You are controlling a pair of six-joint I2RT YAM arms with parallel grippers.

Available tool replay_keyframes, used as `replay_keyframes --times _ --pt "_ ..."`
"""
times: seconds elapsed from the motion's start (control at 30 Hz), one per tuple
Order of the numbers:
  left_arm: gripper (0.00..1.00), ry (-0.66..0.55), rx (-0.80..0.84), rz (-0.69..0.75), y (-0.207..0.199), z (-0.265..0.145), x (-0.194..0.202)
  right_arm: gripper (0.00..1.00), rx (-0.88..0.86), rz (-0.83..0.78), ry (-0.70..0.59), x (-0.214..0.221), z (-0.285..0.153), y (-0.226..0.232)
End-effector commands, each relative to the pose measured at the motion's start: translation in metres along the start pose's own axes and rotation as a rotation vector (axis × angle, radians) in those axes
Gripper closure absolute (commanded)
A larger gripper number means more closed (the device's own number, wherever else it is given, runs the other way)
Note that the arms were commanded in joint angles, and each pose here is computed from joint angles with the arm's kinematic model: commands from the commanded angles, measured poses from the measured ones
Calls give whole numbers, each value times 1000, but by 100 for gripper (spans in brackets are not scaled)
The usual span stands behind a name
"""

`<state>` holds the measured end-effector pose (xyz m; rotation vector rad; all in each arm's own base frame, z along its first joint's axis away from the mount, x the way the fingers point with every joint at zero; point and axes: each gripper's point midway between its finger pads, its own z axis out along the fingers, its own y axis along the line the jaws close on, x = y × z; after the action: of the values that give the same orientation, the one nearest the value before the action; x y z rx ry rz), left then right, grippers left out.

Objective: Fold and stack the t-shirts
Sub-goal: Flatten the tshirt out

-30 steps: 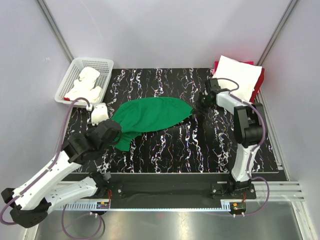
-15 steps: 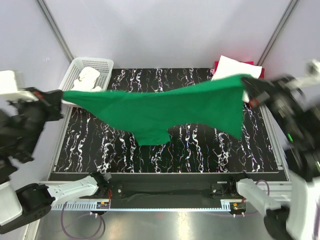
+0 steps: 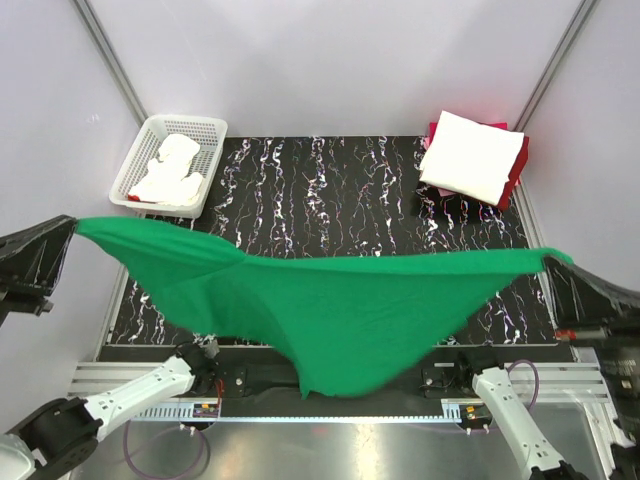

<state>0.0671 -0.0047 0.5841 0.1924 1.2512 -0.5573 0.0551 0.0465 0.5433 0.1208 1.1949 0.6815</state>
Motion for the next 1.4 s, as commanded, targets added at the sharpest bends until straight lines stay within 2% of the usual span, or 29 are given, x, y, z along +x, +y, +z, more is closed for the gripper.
replay_keyframes --times 0.0,0.13,0.23,0.37,0.43,0.57,0.6,0.67,0.7,0.73,0.77,0.8,0.83,0.87,0.9,0.93,0.97,1.03,1.1,1.27,1.33,1.37 --pt "100 -106 159 55 -36 -4 -29 100 -27 -43 -126 -31 -27 12" --pt "100 -137 179 73 -45 -3 -37 100 10 -61 -111 -30 -21 5" --pt "100 -81 75 93 -28 21 -24 100 118 -72 -37 -16 3 -18" --pt "100 71 -60 158 -6 73 31 100 339 -104 123 31 57 -77" --pt "100 114 -114 199 3 96 53 100 389 -111 182 55 78 -97" --pt "100 265 -320 349 40 167 120 100 547 -125 336 137 146 -165" --pt "99 360 -342 395 48 199 156 100 570 -129 364 152 157 -176" --pt "94 406 -459 405 84 233 181 100 655 -126 448 199 189 -212" --pt "92 516 -506 396 105 267 235 100 693 -130 477 215 199 -226" --pt "92 556 -579 392 131 281 255 100 730 -132 500 229 209 -239" --pt "92 544 -621 378 142 301 251 100 794 -140 568 261 225 -265" --pt "85 703 -645 383 165 332 330 100 821 -135 614 277 232 -277" --pt "82 763 -673 388 178 345 354 97 831 -129 667 292 239 -288" --pt "75 835 -696 401 189 364 388 77 831 -111 786 322 247 -297" --pt "28 842 -706 347 191 367 402 54 835 -111 824 331 250 -301" --pt "6 840 -687 309 189 373 415 10 819 -100 862 345 253 -303" --pt "1 882 -691 298 190 364 432 0 806 -102 859 347 255 -303" --pt "1 850 -700 239 186 362 438 0 784 -102 846 343 250 -298" --pt "1 876 -696 224 182 340 443 0 744 -91 814 336 250 -290" --pt "1 900 -688 183 164 303 419 0 635 10 793 326 222 -253" --pt "1 947 -705 180 160 279 430 0 610 45 819 333 201 -244" --pt "1 930 -707 171 156 271 420 0 606 53 817 336 196 -243"
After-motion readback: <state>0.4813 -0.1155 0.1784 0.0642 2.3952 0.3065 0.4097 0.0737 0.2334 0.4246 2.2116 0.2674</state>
